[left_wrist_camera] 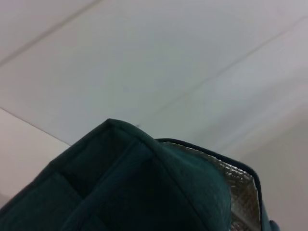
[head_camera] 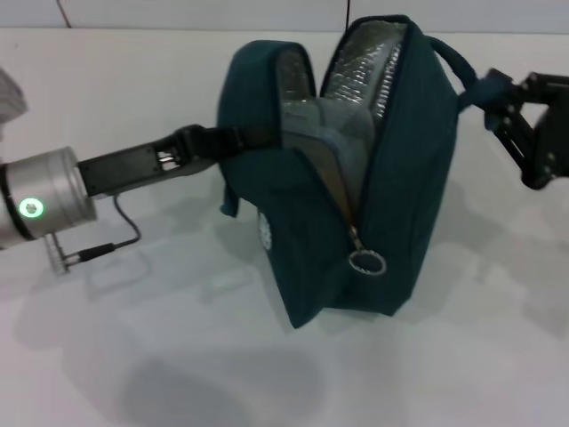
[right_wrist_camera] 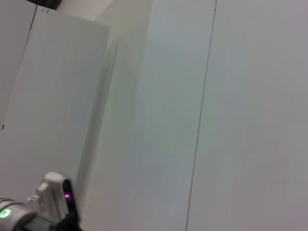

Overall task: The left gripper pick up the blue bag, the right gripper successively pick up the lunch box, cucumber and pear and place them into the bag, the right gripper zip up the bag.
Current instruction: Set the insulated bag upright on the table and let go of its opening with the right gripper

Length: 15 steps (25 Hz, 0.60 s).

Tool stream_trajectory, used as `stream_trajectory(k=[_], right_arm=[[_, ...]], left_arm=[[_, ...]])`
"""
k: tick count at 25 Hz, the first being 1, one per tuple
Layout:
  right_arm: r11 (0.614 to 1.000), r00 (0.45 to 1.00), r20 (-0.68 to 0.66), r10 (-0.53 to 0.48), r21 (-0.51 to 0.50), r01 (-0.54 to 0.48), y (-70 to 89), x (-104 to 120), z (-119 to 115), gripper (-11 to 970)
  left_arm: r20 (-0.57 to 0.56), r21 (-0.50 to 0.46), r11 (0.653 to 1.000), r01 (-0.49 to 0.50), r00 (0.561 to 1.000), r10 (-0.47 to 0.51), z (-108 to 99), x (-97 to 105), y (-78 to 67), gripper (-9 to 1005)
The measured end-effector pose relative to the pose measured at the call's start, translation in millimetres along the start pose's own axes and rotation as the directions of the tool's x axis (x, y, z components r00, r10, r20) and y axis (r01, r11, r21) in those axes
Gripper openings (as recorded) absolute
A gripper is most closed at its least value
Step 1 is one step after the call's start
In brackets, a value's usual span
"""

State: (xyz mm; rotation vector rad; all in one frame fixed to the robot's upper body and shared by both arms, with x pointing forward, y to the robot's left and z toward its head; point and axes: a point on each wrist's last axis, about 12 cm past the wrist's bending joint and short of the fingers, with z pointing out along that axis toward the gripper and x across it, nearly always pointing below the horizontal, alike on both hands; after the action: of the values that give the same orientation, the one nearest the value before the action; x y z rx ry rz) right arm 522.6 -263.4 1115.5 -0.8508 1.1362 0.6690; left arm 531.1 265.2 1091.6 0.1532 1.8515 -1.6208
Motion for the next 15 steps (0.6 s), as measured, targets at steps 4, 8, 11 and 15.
stream_trajectory(k=[4, 8, 11, 15], right_arm=[[1.000, 1.000, 0.000, 0.003, -0.006, -0.003, 3.6, -1, -15, 65], [1.000, 1.000, -0.020, 0.008, 0.006, -0.007, 4.9, 1, -25, 69], [1.000, 0.999, -0.035, 0.008, -0.002, -0.008, 4.7, 2, -31, 71], [1.000, 0.998, -0.059, 0.004, -0.011, -0.004, 4.0, 3, -36, 75]], left_arm=[[-0.054, 0.028, 1.000, 0.004, 0.999, -0.003, 16, 5, -0.8, 45], [-0.069, 0.044, 0.999, 0.006, 0.998, -0.003, 24, 12, 1.0, 45], [-0.075, 0.052, 0.999, 0.012, 0.997, -0.008, 30, 15, 1.9, 45], [-0.082, 0.057, 0.998, 0.016, 0.997, -0.012, 35, 18, 2.2, 45]])
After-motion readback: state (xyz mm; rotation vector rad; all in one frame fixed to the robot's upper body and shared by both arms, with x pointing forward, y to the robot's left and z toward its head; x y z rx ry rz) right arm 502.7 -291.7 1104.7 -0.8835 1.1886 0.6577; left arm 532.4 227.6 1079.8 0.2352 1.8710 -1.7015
